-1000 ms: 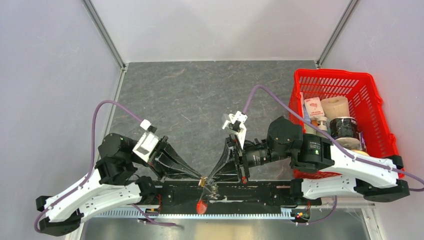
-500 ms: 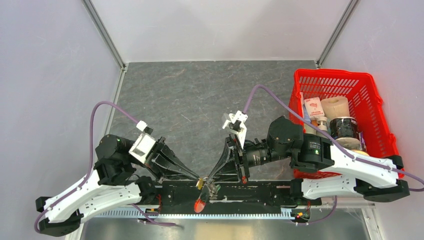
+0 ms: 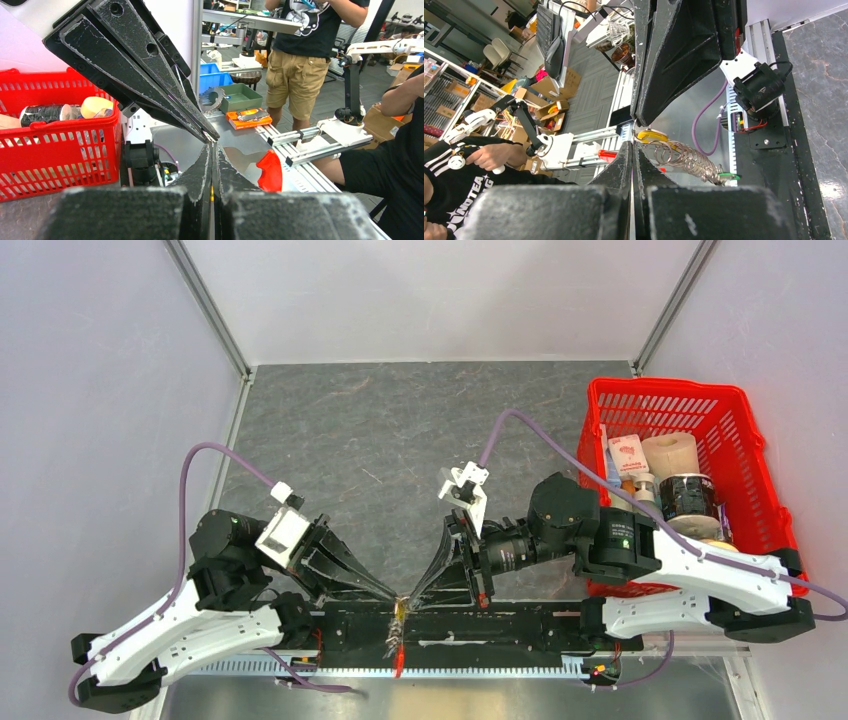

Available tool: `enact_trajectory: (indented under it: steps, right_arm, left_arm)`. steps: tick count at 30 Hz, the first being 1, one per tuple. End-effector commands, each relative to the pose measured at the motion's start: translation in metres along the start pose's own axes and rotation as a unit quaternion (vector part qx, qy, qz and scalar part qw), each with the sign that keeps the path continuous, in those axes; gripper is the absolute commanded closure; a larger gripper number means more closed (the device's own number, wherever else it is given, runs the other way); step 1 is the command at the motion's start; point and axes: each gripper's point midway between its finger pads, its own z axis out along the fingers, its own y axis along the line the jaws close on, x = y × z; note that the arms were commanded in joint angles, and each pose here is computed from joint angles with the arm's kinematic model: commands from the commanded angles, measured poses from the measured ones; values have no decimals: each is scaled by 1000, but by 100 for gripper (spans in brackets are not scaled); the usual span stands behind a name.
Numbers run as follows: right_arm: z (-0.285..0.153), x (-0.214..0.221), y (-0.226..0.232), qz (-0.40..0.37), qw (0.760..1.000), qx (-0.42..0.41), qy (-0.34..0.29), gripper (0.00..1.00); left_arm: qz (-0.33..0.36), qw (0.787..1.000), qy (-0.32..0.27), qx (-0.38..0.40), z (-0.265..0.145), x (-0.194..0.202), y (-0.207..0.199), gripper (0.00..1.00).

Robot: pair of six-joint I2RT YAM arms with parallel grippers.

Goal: Put the keys on the keyring

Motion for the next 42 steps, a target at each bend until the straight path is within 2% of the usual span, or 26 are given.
enact_trajectory:
  steps: [1, 18, 42]
  right_arm:
    - [1, -16, 13, -15, 999, -26, -28, 100]
    - [-4, -16, 11, -14, 999, -18, -35, 100]
    - [12, -15, 6, -25, 999, -28, -23, 100]
  left_arm:
    - [2, 1000, -10, 15, 0, -6, -8, 98]
    - [8, 1000, -15, 21, -2, -10, -14, 98]
    - [10, 999, -22, 31, -4, -13, -19, 98]
